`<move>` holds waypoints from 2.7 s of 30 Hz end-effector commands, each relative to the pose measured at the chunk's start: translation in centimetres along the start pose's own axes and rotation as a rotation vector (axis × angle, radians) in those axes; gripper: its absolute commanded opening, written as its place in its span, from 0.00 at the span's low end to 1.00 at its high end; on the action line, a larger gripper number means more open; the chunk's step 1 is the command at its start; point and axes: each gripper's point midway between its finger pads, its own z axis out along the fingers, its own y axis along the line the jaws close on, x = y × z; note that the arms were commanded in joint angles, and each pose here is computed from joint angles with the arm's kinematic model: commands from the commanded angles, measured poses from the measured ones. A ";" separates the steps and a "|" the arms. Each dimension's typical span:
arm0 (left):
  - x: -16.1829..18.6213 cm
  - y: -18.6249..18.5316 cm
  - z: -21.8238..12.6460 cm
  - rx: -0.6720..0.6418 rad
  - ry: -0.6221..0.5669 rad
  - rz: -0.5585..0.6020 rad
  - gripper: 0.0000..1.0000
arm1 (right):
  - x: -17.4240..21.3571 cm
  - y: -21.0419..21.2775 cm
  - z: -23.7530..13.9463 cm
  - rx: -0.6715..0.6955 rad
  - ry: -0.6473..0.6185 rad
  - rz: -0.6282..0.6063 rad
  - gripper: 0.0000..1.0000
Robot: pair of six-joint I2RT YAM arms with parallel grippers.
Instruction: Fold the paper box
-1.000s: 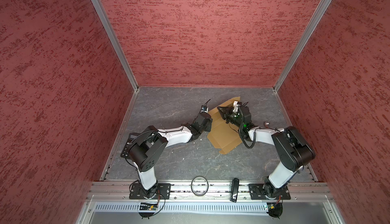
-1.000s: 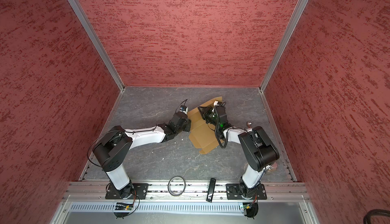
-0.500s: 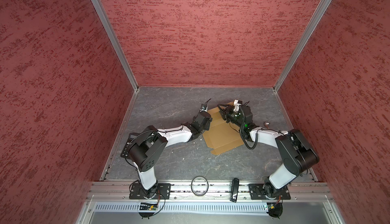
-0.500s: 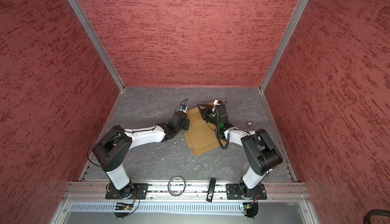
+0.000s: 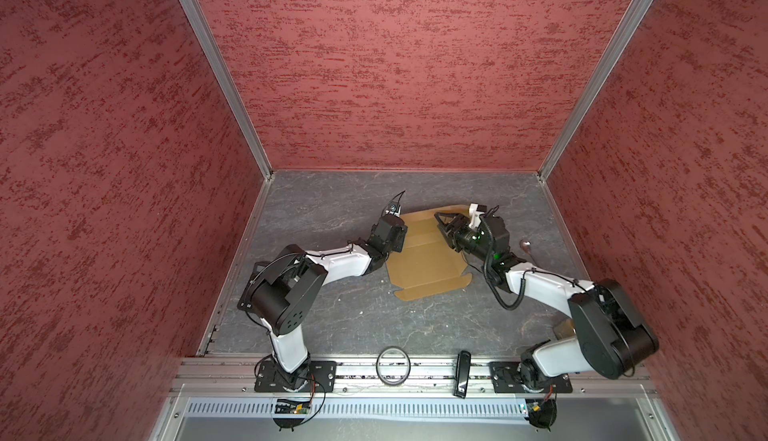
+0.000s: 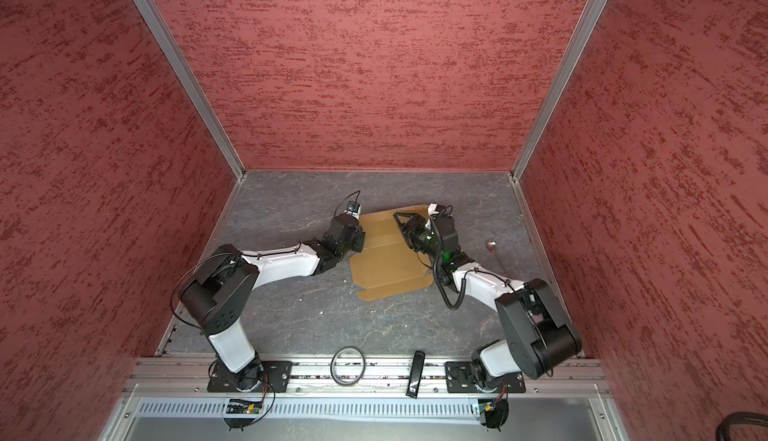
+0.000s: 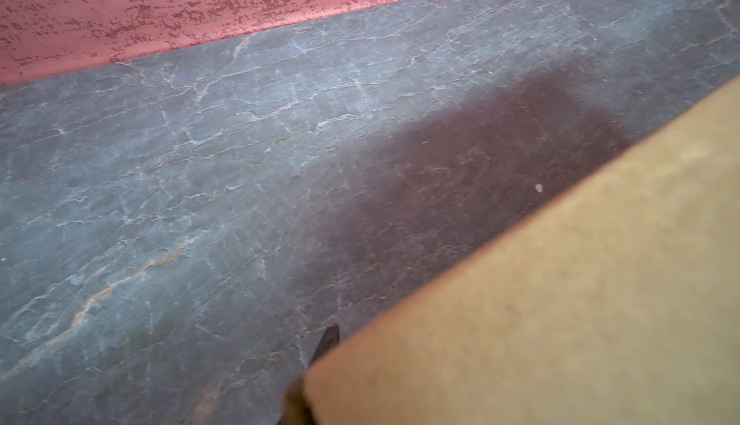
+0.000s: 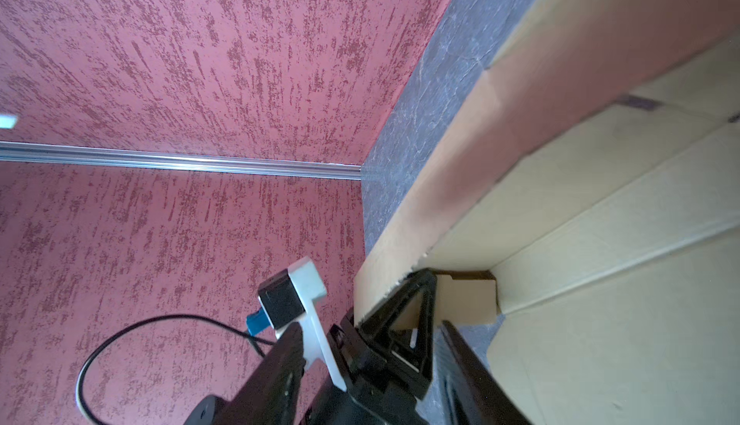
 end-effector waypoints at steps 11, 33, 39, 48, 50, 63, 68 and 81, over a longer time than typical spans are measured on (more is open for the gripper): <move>-0.7 -0.5 0.1 0.141 -0.060 0.087 0.18 | 0.9 3.3 -3.0 0.151 0.137 -0.504 0.51; 0.9 -1.2 1.7 0.169 -0.057 0.093 0.19 | 3.5 2.6 6.8 0.148 0.332 -0.670 0.13; 1.1 -1.3 2.0 0.167 -0.052 0.092 0.19 | 3.9 1.8 7.3 0.143 0.340 -0.647 0.12; 1.5 -1.2 2.4 0.155 -0.042 0.082 0.21 | 4.3 -0.3 8.2 0.162 0.354 -0.610 0.11; 1.5 -1.3 2.3 0.153 -0.044 0.081 0.21 | 4.3 -0.5 8.3 0.165 0.353 -0.605 0.11; 1.8 -0.6 2.7 0.094 -0.035 0.075 0.29 | 4.5 -1.8 8.3 0.182 0.349 -0.575 0.10; 2.0 0.1 2.9 0.055 -0.039 0.057 0.30 | 4.5 -2.1 8.3 0.188 0.348 -0.566 0.10; 2.1 1.2 3.9 -0.018 -0.041 0.038 0.16 | 4.7 -2.4 8.2 0.195 0.350 -0.554 0.09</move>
